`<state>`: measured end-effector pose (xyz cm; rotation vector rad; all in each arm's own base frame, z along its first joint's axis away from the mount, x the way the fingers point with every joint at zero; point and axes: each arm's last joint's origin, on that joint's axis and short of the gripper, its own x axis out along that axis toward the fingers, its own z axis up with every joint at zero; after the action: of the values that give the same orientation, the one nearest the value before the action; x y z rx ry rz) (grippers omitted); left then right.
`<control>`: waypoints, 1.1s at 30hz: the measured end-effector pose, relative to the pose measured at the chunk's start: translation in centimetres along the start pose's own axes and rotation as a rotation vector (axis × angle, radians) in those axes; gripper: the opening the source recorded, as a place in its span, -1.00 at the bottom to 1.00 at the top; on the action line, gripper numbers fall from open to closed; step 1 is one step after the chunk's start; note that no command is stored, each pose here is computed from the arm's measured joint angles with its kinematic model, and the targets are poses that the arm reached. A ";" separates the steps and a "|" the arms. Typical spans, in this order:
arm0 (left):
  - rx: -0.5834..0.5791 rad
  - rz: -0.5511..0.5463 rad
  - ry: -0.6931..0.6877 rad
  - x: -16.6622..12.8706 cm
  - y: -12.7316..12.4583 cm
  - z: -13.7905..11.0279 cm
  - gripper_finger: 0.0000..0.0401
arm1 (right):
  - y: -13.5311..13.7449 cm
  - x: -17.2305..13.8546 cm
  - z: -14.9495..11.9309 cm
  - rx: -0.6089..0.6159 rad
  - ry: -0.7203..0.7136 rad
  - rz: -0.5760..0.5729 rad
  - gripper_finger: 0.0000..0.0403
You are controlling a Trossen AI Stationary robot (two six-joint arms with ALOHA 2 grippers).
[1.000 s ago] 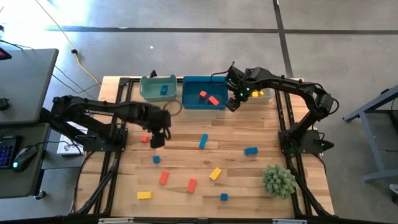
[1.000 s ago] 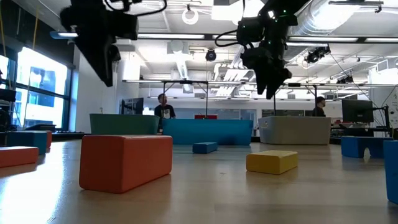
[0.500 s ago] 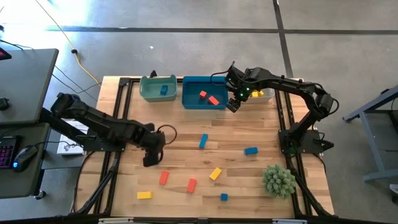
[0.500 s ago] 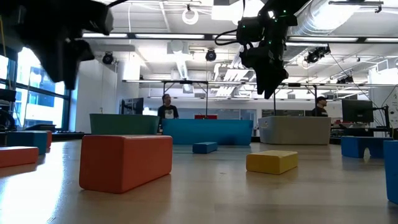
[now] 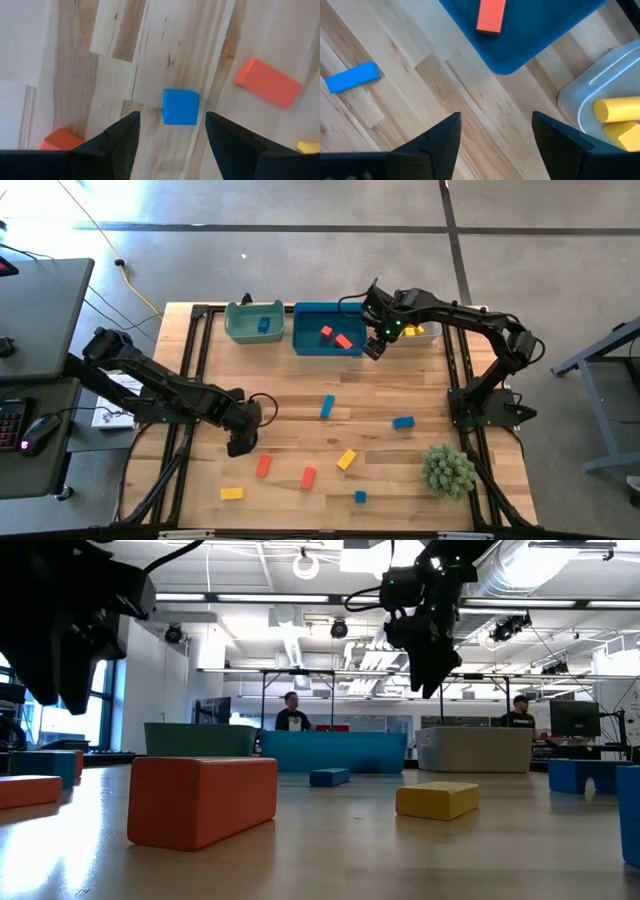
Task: Sort & place blocks by color
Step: Put the blue block into the green bin
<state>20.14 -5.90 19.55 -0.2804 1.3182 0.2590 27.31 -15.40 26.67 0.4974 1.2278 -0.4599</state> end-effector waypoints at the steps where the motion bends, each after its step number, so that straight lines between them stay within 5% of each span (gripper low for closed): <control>1: 0.000 0.003 0.004 0.1 0.1 -0.1 0.06 | 0.0 0.0 0.0 0.000 -0.002 0.000 0.15; 33: 0.058 0.072 0.154 5.9 -1.2 0.6 0.06 | 0.1 0.0 0.3 0.008 -0.031 0.007 0.15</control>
<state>22.46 -6.69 13.99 -0.2069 1.4870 0.2634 27.58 -15.53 26.75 0.4996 1.1942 -0.4651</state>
